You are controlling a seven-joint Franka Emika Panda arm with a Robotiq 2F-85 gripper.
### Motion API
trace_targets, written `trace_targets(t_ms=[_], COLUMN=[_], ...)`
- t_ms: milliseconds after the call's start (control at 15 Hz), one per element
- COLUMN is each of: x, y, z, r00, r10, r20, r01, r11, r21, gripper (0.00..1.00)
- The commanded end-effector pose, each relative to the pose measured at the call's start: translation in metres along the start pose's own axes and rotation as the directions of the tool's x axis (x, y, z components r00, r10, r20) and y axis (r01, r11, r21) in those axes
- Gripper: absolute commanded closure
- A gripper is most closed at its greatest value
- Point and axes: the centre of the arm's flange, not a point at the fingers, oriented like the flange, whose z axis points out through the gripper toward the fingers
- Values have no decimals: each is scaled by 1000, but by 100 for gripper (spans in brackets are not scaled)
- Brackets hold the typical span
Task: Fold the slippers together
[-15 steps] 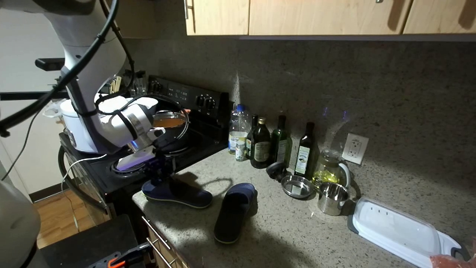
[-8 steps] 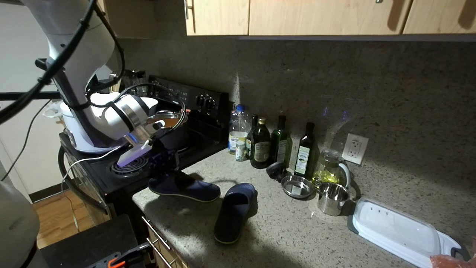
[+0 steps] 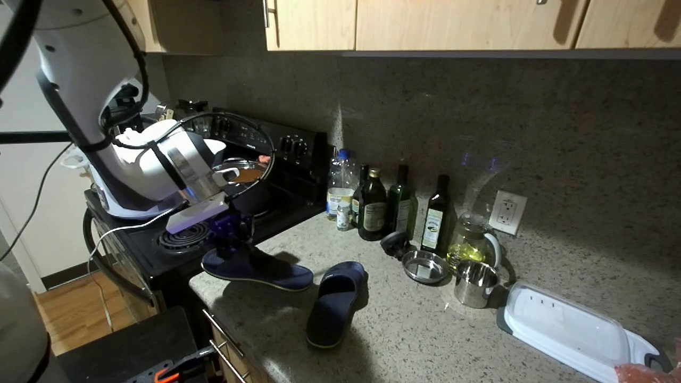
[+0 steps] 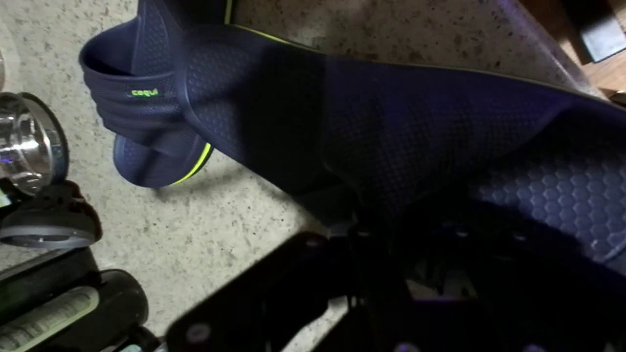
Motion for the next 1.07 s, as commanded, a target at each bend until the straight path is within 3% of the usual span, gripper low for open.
trace_targets(t_ms=[0,200,667,867,1000], x=[-26,-35,-42,-44,-44], y=[21,30,31,39,46], z=[-13,-13,-50,-57,-58], r00=[995,985,949,918,886], r10=[-100,-170,-315,-395,-458], r20=[-11,1,-20,-44,-70], r01=[101,168,316,397,463], r11=[990,975,943,908,869], r21=[96,144,109,134,174], gripper=[96,96,96,96,96])
